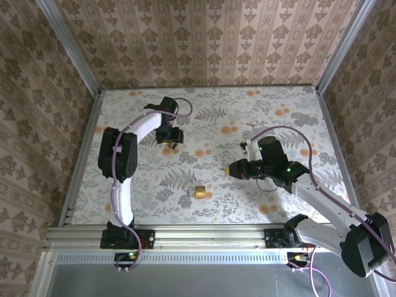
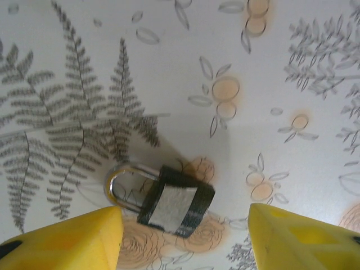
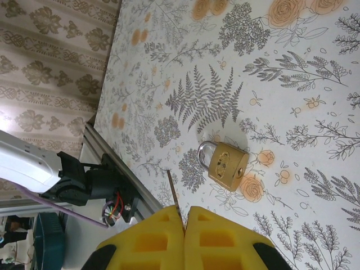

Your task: Unlock with the key

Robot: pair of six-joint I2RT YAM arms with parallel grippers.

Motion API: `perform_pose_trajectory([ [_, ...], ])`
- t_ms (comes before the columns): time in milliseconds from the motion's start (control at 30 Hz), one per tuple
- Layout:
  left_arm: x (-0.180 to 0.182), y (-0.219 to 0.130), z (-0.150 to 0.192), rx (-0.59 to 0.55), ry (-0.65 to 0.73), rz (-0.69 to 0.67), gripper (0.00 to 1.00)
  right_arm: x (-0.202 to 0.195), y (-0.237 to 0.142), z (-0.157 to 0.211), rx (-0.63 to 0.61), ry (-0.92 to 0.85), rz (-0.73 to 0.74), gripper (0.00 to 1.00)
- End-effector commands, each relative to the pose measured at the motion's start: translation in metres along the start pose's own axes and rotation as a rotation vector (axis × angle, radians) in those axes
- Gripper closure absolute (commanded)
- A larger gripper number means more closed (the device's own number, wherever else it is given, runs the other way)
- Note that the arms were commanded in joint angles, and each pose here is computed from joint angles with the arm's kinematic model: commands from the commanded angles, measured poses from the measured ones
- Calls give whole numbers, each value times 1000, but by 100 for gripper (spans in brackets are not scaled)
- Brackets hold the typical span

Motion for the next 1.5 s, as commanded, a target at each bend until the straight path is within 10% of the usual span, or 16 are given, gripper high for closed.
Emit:
perform_pose_trajectory([
  [0, 1, -2, -8, 0, -7, -10, 40, -4, -2, 1, -16, -2, 7, 100],
  [700, -29, 8, -11, 15, 194, 82, 46, -11, -3, 9, -5, -10, 25, 100],
  [1467, 7, -28, 15, 5, 27, -24, 33, -11, -8, 12, -14, -16, 25, 100],
])
Point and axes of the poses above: each hand's point on the last joint's axis, 136 mm out from that joint toward the fingers, its own y axis out along the fingers, its own x axis along the line the jaws close on, z = x × y, the point moved 1 cm from there along -y, back along the fingers, and after that the axes turned 9 degrees about y, right-handed, at the moved point
